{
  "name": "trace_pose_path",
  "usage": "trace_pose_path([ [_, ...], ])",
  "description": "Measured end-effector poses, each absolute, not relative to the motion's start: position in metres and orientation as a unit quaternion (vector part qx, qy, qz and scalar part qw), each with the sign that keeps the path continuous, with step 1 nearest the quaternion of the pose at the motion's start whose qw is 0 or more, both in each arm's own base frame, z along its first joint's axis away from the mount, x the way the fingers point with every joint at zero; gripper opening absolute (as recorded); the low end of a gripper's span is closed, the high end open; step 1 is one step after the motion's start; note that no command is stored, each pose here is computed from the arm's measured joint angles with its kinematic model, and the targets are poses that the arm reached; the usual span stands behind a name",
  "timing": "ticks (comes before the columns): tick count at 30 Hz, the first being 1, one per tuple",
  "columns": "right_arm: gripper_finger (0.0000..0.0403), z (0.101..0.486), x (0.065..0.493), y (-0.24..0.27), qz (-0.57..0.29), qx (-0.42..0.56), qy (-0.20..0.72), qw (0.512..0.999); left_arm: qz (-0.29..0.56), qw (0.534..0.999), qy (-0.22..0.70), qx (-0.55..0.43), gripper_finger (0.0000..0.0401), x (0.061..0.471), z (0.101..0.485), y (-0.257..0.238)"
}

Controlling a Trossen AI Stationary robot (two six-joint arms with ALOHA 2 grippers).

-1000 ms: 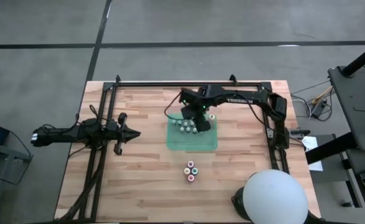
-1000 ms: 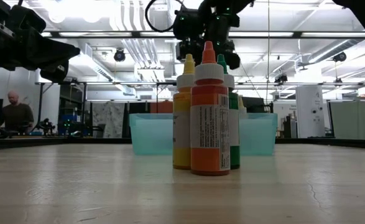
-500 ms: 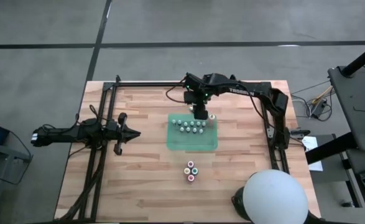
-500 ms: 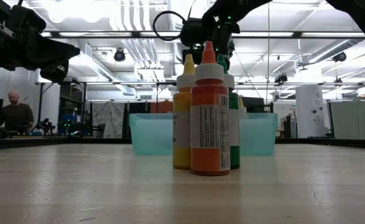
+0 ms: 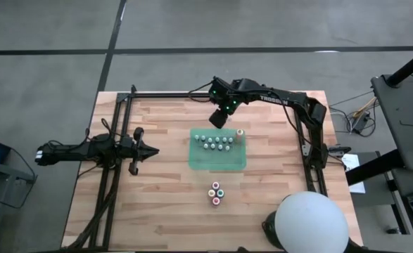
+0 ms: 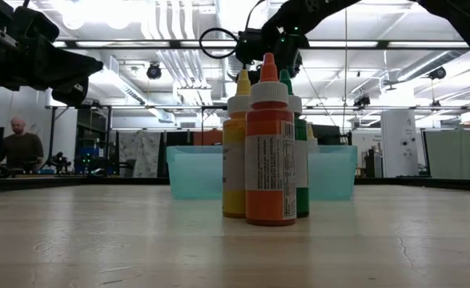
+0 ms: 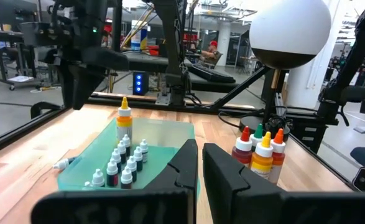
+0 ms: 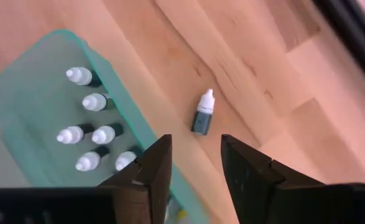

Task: Pick & Place food coloring
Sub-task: Put the small green food coloring bottle into the green container

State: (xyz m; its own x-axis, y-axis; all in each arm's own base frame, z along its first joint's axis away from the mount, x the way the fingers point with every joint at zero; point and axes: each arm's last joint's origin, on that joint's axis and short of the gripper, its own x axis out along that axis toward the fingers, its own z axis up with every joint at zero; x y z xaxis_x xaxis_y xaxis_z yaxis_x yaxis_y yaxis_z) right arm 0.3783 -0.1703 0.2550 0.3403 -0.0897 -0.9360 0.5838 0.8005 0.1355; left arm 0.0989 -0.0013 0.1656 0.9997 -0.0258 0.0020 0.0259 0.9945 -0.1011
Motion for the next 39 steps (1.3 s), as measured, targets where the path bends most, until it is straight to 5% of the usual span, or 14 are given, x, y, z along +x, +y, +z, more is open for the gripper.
trace_pose_path([
  [13,0.0154,0.255,0.391,-0.173,-0.308,0.402,0.48,0.716,-0.013,0.999,0.0,-0.051,0.0,0.099,0.166,-0.001],
  [39,0.0235,0.19,0.407,-0.194,-0.304,0.383,0.574,0.657,-0.012,0.999,0.0,-0.051,0.0,0.099,0.166,-0.001],
])
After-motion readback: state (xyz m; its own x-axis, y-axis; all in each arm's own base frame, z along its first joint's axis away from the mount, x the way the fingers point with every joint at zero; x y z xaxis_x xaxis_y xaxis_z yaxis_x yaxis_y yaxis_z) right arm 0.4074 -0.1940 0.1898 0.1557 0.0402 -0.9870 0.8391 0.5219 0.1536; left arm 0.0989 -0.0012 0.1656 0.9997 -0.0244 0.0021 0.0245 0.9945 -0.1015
